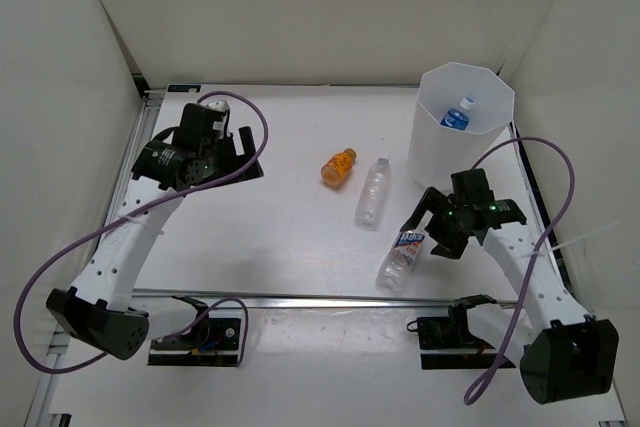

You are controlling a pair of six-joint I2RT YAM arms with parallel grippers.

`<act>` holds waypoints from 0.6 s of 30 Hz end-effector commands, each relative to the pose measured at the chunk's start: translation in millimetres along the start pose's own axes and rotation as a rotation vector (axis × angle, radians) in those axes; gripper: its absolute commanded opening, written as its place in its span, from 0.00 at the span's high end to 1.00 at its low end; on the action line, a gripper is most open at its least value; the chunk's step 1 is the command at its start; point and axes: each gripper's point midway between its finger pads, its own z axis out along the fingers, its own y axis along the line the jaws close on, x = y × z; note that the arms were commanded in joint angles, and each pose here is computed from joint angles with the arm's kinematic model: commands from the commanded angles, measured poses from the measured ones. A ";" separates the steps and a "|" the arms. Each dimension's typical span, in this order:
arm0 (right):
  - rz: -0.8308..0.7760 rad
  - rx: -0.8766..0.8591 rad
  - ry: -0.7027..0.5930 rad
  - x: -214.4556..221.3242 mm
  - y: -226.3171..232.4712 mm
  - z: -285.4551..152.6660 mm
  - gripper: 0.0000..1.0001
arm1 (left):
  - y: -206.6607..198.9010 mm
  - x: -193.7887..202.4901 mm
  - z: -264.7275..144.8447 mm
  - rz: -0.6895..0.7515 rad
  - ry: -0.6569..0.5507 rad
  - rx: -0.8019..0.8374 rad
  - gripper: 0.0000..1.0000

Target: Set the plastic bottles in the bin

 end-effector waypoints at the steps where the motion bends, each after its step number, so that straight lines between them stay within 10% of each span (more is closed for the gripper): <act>1: -0.012 -0.003 0.006 -3.3 6.4 20.2 0.01 | 3.7 3.6 -17.9 -0.005 -0.039 0.011 0.00; 11: -0.002 0.181 0.146 28.4 -29.4 61.1 0.01 | 19.4 24.4 -29.7 -0.052 -0.019 -0.034 0.00; 18: -0.018 0.177 0.124 26.1 -28.2 51.1 0.50 | 22.1 27.5 -33.6 -0.081 -0.033 -0.036 0.00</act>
